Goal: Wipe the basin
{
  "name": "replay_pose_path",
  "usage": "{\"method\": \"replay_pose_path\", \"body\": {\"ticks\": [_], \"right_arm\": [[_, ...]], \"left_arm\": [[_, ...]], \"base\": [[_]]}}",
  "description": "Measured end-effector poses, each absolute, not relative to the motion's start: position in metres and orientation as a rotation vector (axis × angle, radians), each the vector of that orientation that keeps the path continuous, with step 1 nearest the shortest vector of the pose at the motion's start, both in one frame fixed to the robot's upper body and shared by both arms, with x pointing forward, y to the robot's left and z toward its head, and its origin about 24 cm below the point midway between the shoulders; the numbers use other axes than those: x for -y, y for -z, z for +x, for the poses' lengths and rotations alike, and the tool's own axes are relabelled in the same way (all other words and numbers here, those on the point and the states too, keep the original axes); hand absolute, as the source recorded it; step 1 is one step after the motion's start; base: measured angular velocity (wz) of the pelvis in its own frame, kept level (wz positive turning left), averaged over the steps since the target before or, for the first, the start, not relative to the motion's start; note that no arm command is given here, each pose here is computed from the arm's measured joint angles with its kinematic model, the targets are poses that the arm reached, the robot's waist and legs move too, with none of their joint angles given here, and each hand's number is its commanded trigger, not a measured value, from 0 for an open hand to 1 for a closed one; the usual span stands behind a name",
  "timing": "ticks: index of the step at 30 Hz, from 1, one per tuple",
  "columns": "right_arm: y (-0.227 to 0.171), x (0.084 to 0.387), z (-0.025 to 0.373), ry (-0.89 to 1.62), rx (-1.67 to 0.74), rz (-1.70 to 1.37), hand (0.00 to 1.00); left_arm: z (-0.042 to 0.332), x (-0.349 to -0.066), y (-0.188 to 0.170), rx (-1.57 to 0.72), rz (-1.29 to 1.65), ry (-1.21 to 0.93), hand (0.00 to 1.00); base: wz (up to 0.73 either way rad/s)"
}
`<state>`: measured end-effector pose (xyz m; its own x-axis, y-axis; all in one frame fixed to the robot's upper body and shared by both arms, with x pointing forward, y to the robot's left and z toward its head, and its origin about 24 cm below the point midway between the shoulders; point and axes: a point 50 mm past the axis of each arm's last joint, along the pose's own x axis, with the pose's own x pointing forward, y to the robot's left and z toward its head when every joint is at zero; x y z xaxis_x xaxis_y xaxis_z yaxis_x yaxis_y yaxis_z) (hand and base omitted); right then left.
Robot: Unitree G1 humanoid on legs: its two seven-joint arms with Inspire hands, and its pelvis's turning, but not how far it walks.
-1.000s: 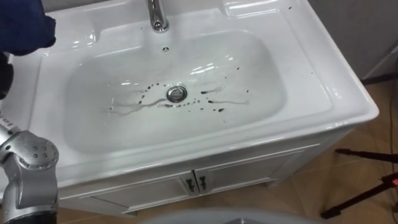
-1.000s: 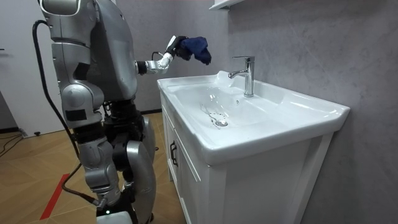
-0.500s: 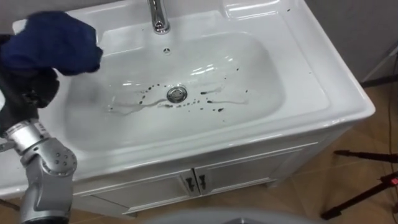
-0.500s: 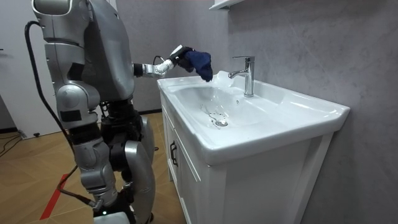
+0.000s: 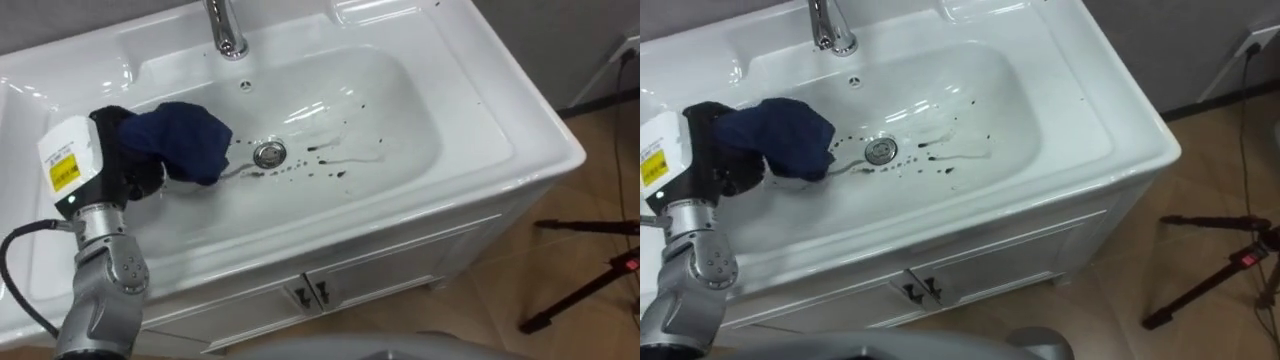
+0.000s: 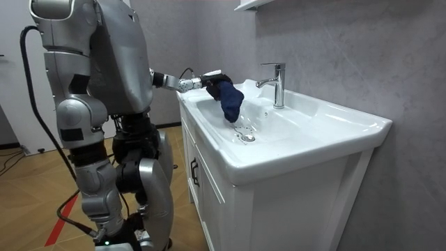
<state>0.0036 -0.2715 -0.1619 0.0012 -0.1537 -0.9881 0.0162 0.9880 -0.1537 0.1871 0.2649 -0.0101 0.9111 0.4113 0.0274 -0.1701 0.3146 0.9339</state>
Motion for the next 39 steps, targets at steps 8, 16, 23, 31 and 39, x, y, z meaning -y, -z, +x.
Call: {"method": "replay_pose_path", "body": {"ticks": [8, 16, 23, 31, 39], "right_arm": [[0.163, 0.267, -0.005, 0.112, -1.614, -0.115, 0.0], [0.163, 0.268, -0.009, 0.077, -1.649, -0.173, 0.0], [0.162, 0.27, -0.01, 0.075, -1.667, -0.208, 0.0], [0.161, 0.271, -0.011, 0.084, -1.658, -0.217, 0.0], [0.161, 0.273, -0.011, 0.105, -1.653, -0.241, 0.0]], "left_arm": [[0.19, -0.268, 0.018, -0.352, 1.298, -0.293, 1.0], [0.192, -0.272, 0.026, -0.475, 1.437, -0.201, 1.0], [0.202, -0.274, 0.023, -0.562, 1.57, -0.156, 1.0], [0.212, -0.271, 0.02, -0.59, 1.641, -0.127, 1.0], [0.216, -0.261, 0.029, -0.604, 1.724, -0.022, 1.0]], "base": [[0.0], [-0.05], [-0.01], [-0.02], [-0.03]]}}
